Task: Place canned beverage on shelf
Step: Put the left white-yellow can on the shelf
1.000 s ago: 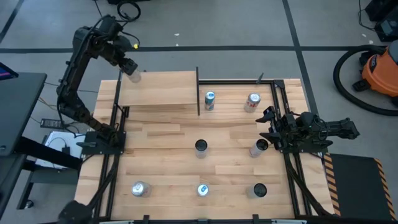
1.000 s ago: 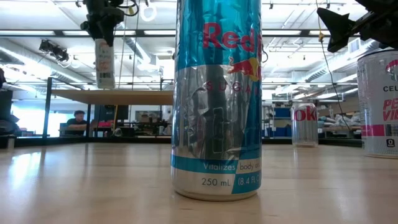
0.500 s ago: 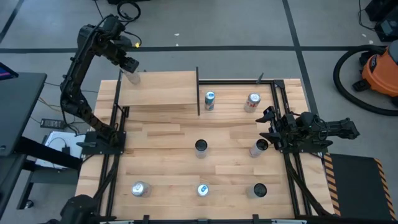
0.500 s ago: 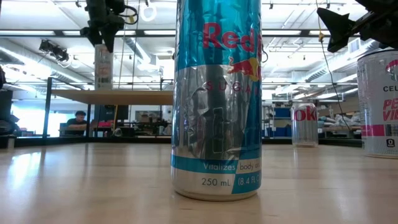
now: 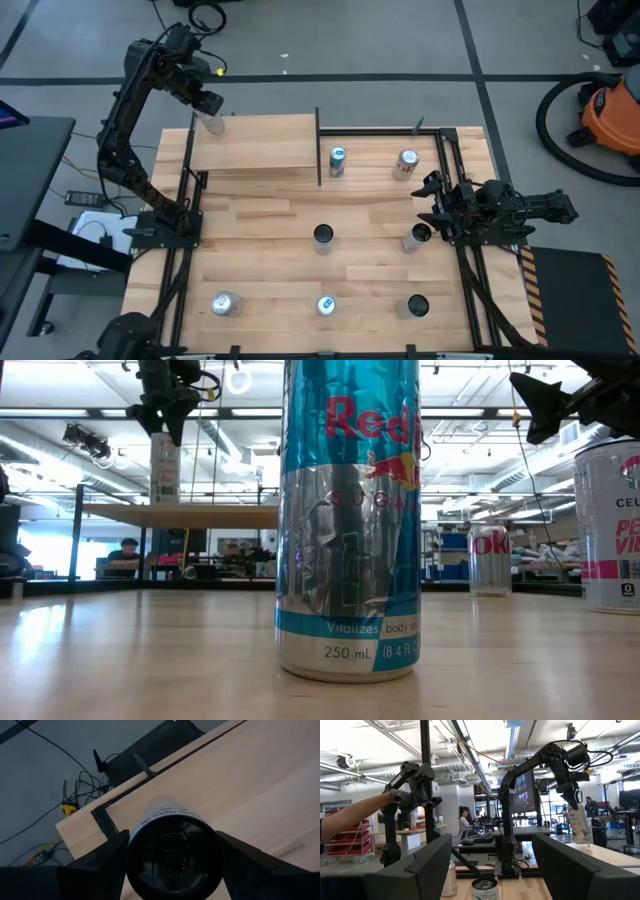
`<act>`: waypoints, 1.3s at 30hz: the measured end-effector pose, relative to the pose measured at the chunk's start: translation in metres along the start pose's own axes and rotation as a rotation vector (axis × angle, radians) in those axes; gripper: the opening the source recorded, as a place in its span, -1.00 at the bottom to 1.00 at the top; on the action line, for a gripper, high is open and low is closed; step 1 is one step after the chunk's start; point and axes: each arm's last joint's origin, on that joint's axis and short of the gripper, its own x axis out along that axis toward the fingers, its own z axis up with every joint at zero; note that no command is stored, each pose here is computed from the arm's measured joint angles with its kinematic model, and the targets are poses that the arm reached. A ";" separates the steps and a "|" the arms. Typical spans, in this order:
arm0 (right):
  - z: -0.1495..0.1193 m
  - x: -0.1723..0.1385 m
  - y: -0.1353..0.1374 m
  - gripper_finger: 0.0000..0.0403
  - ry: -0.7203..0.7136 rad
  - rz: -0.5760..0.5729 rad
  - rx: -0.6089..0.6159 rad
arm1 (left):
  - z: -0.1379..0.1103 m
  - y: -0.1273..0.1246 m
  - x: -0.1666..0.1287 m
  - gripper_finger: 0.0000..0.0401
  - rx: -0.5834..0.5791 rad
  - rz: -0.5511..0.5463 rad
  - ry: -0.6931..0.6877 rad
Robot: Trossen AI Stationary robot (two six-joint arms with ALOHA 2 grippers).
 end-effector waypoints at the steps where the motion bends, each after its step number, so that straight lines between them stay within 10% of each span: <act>1: 0.000 0.000 0.000 0.42 0.000 0.000 0.000 | 0.000 0.000 0.000 0.31 0.007 0.000 0.000; 39: 0.000 0.000 0.000 0.42 0.000 0.000 0.000 | -0.002 -0.002 0.013 0.43 0.091 -0.020 0.052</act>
